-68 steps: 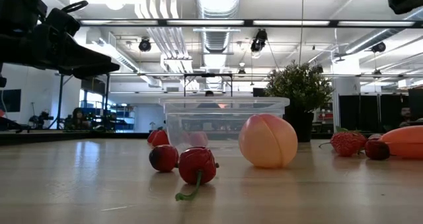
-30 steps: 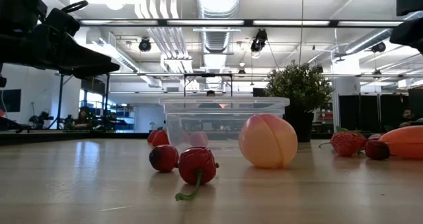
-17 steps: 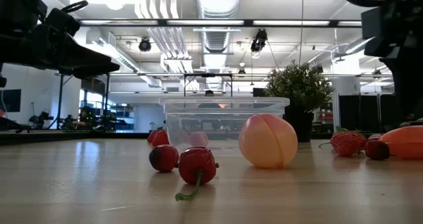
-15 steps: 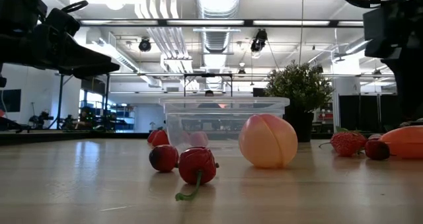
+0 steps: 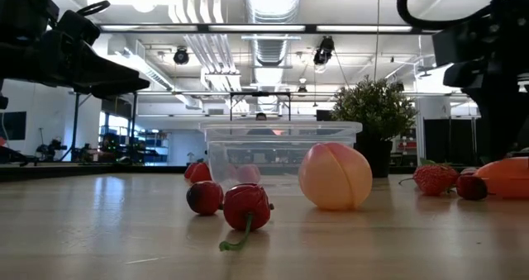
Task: Pick and placing Produce into tupperware
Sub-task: Put the carrot into the transparent bin
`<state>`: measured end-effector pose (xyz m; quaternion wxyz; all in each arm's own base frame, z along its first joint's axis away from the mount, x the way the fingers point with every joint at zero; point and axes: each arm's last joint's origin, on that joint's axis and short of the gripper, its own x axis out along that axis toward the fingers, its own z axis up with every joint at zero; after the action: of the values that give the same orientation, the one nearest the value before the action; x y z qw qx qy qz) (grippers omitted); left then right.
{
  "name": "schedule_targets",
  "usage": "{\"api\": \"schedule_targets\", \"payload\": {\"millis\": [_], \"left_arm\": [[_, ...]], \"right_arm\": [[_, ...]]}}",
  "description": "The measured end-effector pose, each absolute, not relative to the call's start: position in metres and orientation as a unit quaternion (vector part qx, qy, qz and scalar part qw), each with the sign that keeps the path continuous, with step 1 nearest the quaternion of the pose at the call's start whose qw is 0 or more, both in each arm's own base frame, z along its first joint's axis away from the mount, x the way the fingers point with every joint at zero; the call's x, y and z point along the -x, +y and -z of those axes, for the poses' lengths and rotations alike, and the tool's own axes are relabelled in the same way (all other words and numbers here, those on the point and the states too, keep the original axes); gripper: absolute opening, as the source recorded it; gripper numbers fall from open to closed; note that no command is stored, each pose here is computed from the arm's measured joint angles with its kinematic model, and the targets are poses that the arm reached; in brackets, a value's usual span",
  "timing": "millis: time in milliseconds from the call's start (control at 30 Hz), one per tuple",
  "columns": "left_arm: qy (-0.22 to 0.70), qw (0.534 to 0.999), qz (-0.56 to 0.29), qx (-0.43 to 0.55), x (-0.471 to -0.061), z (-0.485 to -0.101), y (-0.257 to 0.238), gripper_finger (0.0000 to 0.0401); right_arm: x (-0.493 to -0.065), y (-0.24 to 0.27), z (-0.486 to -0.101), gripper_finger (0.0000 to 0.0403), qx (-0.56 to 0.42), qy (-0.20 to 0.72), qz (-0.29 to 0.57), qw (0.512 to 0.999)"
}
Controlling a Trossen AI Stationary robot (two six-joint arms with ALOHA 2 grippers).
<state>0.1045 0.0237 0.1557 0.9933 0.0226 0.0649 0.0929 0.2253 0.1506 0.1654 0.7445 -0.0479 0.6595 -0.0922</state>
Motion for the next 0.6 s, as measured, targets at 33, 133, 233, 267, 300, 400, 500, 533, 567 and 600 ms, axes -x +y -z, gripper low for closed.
{"api": "schedule_targets", "payload": {"millis": [33,133,233,267,300,400,500,533,567,600], "left_arm": [[0.065,0.993,-0.093,-0.023,-0.105,-0.156,0.024,0.0283],[0.065,0.993,-0.093,-0.023,-0.105,-0.156,0.024,0.0283],[0.065,0.993,-0.093,-0.023,-0.105,-0.156,0.024,0.0283],[0.065,0.993,-0.093,-0.023,-0.105,-0.156,0.024,0.0283],[0.065,0.993,-0.093,-0.023,-0.105,-0.156,0.024,0.0283],[0.065,0.993,-0.093,-0.023,-0.105,-0.156,0.024,0.0283],[0.065,0.993,-0.093,-0.023,-0.105,-0.156,0.024,0.0283],[0.065,0.993,-0.093,-0.023,-0.105,-0.156,0.024,0.0283],[0.065,0.993,-0.093,-0.023,-0.105,-0.156,0.024,0.0283],[0.065,0.993,-0.093,-0.023,-0.105,-0.156,0.024,0.0283]], "right_arm": [[-0.225,0.151,-0.165,0.021,0.048,0.66,0.092,0.744],[-0.224,0.15,-0.164,0.021,0.047,0.662,0.09,0.743],[-0.224,0.151,-0.16,0.021,0.035,0.663,0.079,0.744],[-0.223,0.151,-0.158,0.021,0.034,0.663,0.078,0.744],[-0.222,0.15,-0.157,0.021,0.034,0.664,0.08,0.743],[-0.222,0.148,-0.155,0.021,0.029,0.665,0.088,0.741],[-0.222,0.147,-0.154,0.021,0.031,0.665,0.09,0.741],[-0.221,0.147,-0.153,0.021,0.032,0.665,0.09,0.741],[-0.22,0.146,-0.151,0.021,0.033,0.666,0.091,0.74],[-0.219,0.146,-0.15,0.021,0.033,0.667,0.092,0.739]]}}
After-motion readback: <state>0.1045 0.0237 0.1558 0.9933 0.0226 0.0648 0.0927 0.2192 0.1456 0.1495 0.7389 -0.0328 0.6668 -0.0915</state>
